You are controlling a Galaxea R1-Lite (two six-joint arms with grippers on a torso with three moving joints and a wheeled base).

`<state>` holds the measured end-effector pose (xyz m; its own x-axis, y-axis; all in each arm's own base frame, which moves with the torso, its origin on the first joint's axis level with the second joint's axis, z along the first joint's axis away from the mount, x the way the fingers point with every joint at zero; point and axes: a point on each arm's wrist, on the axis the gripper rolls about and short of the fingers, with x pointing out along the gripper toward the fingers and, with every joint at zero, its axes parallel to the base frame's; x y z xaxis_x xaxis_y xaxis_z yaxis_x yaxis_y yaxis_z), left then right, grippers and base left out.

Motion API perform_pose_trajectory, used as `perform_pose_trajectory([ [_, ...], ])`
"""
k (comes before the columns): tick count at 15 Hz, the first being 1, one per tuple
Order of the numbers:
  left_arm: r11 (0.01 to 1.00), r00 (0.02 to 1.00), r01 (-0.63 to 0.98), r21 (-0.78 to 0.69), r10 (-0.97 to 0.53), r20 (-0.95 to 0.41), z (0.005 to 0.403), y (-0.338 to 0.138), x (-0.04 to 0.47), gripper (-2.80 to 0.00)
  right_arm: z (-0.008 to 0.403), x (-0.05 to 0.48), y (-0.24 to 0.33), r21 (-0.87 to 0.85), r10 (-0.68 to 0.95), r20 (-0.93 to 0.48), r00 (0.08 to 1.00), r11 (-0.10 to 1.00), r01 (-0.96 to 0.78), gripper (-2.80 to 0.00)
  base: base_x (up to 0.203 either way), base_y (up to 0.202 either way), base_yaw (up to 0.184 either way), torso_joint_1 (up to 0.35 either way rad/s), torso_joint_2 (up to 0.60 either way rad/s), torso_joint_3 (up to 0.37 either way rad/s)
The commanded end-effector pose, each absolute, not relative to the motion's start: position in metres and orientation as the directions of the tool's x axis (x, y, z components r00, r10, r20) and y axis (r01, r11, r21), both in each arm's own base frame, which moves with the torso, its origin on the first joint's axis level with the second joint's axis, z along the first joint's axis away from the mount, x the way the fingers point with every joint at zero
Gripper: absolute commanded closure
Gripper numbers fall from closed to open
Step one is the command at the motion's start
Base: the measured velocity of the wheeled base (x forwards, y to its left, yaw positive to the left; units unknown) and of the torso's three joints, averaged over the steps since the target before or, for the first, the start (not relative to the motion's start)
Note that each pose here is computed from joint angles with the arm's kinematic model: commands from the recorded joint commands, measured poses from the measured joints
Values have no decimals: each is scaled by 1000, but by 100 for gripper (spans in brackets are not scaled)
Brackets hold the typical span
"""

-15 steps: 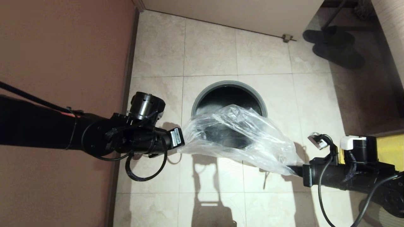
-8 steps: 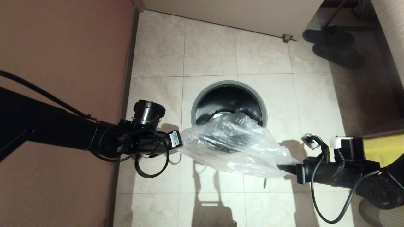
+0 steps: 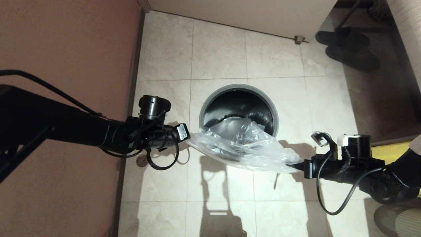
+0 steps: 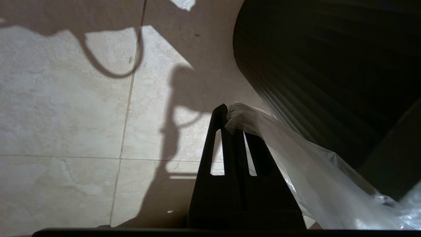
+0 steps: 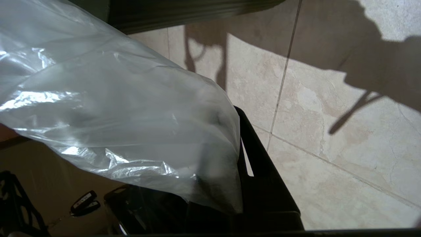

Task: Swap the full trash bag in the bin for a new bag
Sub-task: Put the new garbage bag on the trash can

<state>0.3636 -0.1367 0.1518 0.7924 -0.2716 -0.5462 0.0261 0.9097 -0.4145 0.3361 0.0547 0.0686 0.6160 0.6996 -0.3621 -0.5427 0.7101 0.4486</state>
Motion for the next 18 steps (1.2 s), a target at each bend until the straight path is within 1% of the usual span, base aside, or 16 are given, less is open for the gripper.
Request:
perform_pose_trajectory([
  [1,904,805,36,-425,-278,-524,162,-136,359,0,87,331,53,439,704,-321,633,703,-559,0,0,0,0,0,0,0],
  [12,904,810,35,-426,-276,-517,162,-137,363,0,100,330,51,481,698,-292,654,698,-531,0,0,0,0,0,0,0],
  [13,902,814,38,-429,-277,-510,164,-136,362,-280,101,329,51,480,700,-289,653,696,-534,0,0,0,0,0,0,0],
  [18,891,831,69,-448,-300,-469,182,-137,343,-280,107,322,52,477,704,-281,652,692,-542,0,0,0,0,0,0,0],
])
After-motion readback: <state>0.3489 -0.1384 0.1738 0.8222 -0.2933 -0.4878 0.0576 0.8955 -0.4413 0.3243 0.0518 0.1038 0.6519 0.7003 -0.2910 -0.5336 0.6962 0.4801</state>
